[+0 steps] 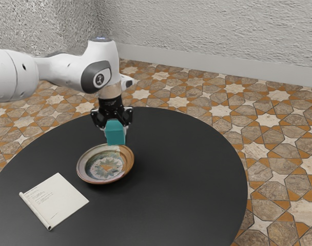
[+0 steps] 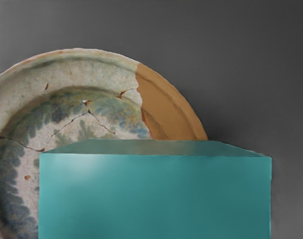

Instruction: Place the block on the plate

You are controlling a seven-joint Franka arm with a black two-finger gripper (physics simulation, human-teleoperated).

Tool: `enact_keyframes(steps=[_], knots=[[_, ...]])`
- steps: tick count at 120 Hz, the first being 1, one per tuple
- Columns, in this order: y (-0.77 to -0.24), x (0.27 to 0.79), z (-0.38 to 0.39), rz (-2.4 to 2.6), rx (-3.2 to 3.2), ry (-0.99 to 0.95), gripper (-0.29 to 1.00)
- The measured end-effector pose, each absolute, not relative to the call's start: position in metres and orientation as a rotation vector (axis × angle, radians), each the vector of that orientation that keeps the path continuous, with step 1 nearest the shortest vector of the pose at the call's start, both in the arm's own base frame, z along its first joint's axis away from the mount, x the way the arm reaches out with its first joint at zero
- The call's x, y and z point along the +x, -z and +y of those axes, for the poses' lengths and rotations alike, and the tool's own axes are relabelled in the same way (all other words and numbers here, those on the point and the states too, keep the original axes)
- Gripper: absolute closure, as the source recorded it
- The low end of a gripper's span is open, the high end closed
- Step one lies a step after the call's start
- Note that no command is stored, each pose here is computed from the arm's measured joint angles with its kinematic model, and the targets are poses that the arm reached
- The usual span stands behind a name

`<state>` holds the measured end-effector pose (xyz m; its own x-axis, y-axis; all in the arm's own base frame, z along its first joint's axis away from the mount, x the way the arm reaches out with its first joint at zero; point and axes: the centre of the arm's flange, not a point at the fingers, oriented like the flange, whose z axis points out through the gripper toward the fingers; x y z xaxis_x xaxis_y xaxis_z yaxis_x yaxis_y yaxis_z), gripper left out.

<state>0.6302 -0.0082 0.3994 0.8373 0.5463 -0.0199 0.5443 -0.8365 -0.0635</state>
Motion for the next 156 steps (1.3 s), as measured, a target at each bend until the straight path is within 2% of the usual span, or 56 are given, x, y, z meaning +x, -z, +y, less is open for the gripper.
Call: enact_keyframes(steps=[18,67,86,106,133,156], knots=[[-0.367,0.608,0.004,-0.872,-2.968,-0.177,0.32],[-0.333,0.612,0.002,-0.791,-3.028,-0.21,0.32],[-0.332,0.613,0.002,-0.756,-3.051,-0.201,0.17],[-0.333,0.614,0.0,-0.715,-3.067,-0.192,0.08],[-0.347,0.613,-0.014,-0.641,-3.099,-0.16,0.03],[-0.399,0.605,-0.049,-0.519,-3.154,-0.076,0.01]])
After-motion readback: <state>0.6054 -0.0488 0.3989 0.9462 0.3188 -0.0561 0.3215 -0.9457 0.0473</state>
